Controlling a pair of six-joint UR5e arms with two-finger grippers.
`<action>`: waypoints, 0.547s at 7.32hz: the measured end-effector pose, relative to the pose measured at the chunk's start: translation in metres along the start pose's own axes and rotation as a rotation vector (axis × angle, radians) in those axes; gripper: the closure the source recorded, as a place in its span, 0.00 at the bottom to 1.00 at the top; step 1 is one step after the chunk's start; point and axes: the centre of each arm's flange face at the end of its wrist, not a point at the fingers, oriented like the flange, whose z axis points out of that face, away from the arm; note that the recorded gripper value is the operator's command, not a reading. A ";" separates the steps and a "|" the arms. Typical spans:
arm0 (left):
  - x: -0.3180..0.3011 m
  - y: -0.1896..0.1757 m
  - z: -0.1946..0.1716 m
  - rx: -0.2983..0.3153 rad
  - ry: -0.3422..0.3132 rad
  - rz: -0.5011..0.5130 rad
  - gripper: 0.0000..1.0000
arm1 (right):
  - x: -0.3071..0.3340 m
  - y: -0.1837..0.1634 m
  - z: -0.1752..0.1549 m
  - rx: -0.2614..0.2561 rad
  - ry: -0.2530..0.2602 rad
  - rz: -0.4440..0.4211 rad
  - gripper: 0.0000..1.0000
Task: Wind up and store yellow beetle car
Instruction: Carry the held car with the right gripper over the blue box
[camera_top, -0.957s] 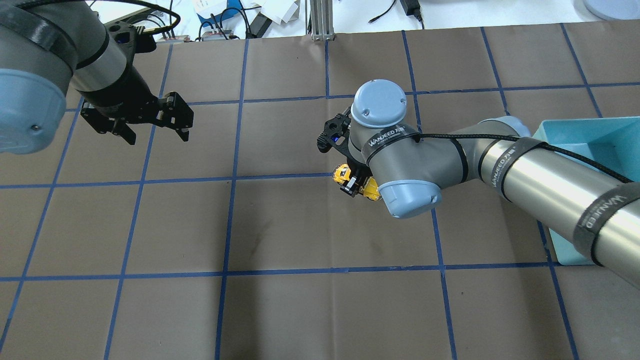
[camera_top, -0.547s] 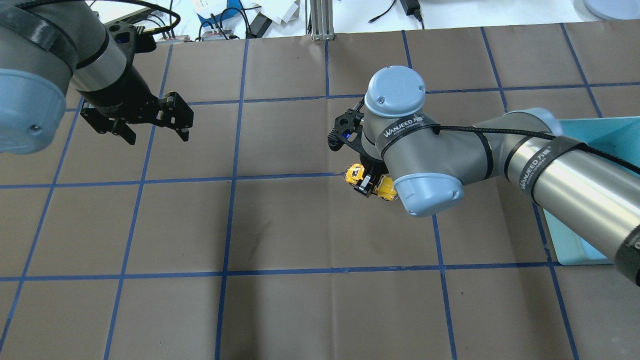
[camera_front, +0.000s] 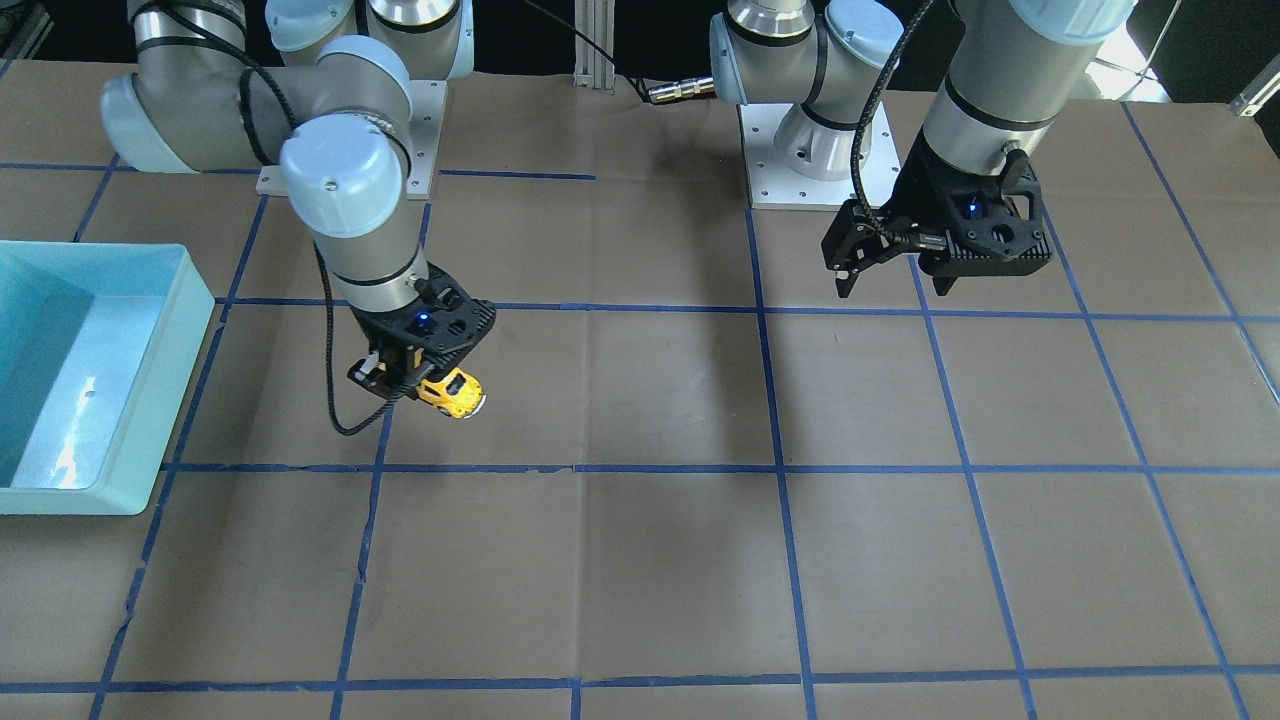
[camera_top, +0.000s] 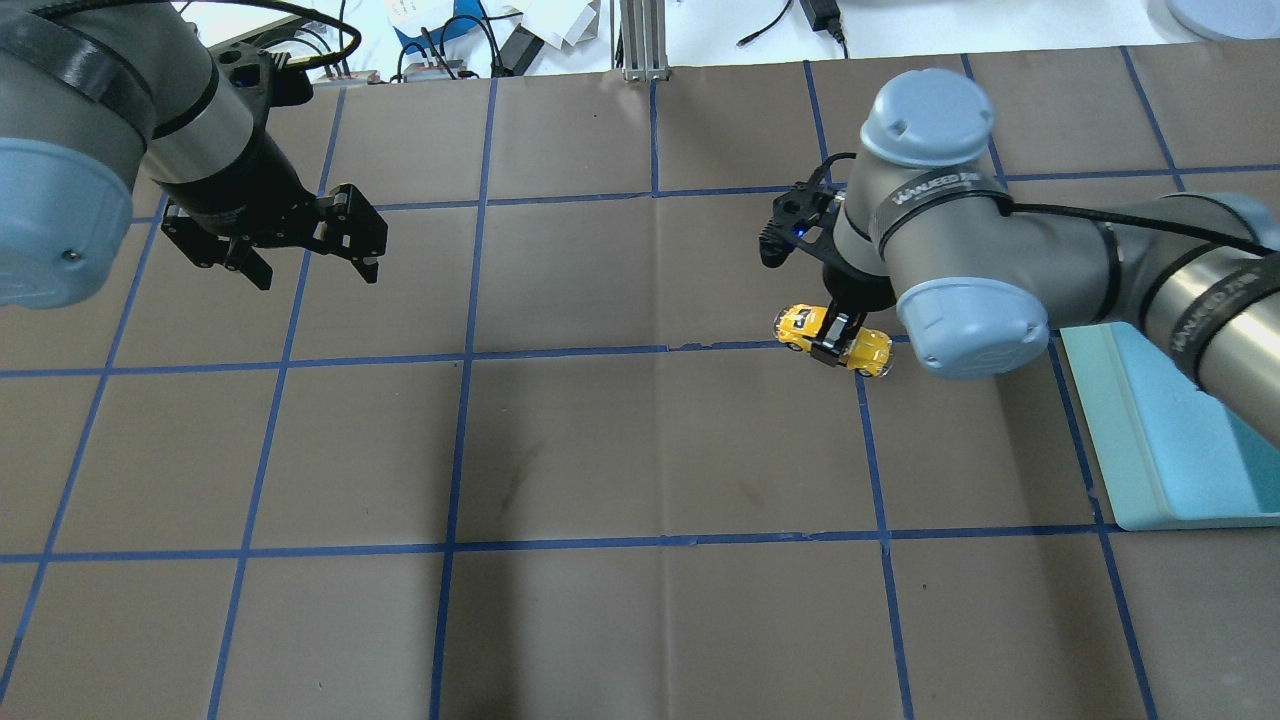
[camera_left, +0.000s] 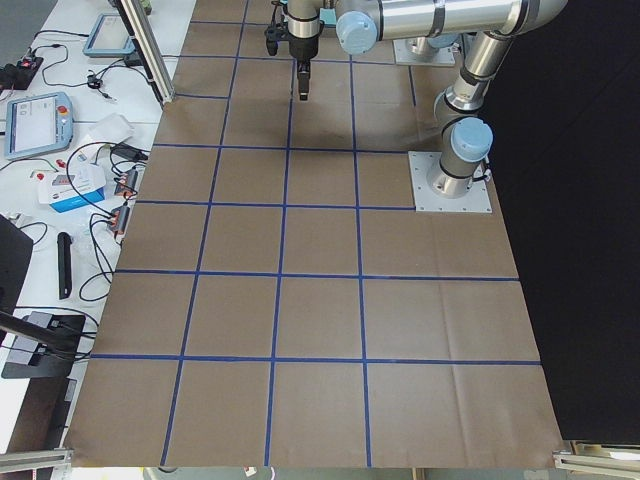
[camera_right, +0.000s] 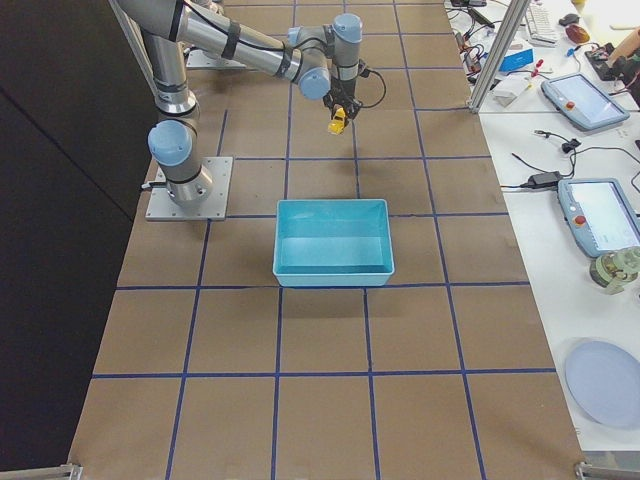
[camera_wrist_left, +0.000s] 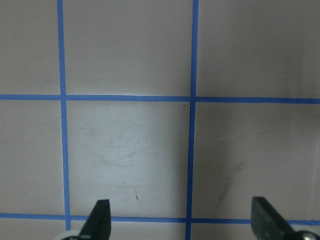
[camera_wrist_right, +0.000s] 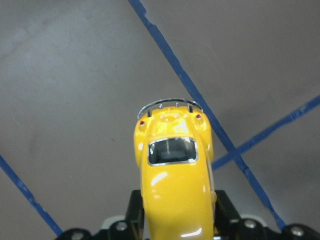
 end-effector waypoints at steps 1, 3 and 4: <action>0.000 0.000 0.000 0.000 0.000 0.000 0.00 | 0.023 0.033 -0.013 -0.004 -0.010 0.009 0.57; 0.000 0.000 0.000 0.000 0.000 0.000 0.00 | 0.069 0.106 -0.040 0.005 0.001 0.117 0.57; 0.000 0.000 0.000 0.000 0.000 0.000 0.00 | 0.091 0.148 -0.046 0.009 -0.008 0.210 0.57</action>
